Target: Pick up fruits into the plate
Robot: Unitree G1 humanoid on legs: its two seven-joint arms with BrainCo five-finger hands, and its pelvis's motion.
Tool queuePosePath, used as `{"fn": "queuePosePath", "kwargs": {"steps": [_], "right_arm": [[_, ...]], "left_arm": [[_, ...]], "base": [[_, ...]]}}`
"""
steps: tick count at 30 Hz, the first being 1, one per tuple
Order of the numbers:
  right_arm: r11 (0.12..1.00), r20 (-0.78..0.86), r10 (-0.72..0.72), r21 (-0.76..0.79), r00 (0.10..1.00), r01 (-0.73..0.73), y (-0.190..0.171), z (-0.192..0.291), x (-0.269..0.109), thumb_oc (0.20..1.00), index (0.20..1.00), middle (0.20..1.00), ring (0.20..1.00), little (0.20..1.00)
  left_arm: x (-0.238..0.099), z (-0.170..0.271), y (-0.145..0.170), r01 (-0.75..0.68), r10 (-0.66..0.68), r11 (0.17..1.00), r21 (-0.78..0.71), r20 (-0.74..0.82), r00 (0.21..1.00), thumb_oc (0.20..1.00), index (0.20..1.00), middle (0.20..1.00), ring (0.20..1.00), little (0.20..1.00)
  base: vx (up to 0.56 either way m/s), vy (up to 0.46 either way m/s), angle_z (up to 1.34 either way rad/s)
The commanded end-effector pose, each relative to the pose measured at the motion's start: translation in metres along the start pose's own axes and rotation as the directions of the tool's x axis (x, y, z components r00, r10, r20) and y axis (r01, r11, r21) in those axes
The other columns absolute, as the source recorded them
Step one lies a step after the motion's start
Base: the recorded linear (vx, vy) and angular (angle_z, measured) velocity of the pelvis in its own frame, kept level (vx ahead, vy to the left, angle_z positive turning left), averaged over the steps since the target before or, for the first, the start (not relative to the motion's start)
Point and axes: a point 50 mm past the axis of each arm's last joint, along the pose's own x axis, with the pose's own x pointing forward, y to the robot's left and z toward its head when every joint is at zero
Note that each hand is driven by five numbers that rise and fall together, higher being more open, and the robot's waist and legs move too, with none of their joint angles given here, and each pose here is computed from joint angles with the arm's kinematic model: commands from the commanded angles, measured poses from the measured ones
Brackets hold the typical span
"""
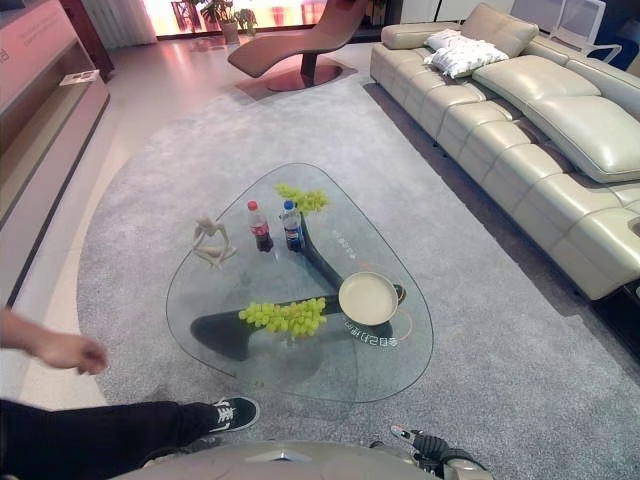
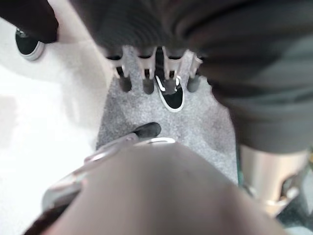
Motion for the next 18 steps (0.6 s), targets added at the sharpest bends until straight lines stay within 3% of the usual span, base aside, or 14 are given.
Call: {"fn": "queuePosePath", "kwargs": {"steps": [1,8,18], "right_arm": [[0.999,0.027,0.046,0.002,0.999,-0.046,0.017,0.015,0.005,1.0,1.0,1.0,1.0,1.0],[0.999,0.009,0.04,-0.004,0.999,-0.04,0.012,0.013,0.005,1.0,1.0,1.0,1.0,1.0],[1.0,-0.006,0.028,-0.013,1.0,-0.028,0.011,0.016,0.005,1.0,1.0,1.0,1.0,1.0]], "left_arm": [[0.002,0.02,-0.005,-0.046,0.044,0.996,0.078,0.031,0.999,1.0,1.0,1.0,1.0,1.0],[0.002,0.012,0.004,-0.082,0.084,0.995,0.053,-0.03,0.996,1.0,1.0,1.0,1.0,1.0],[0.0,-0.012,0.005,-0.038,0.076,0.978,0.206,-0.183,0.98,1.0,1.0,1.0,1.0,1.0]], "base": [[0.0,0.0,0.0],[0.06,0.01,0.0],[0.07,0.002,-0.01]]}}
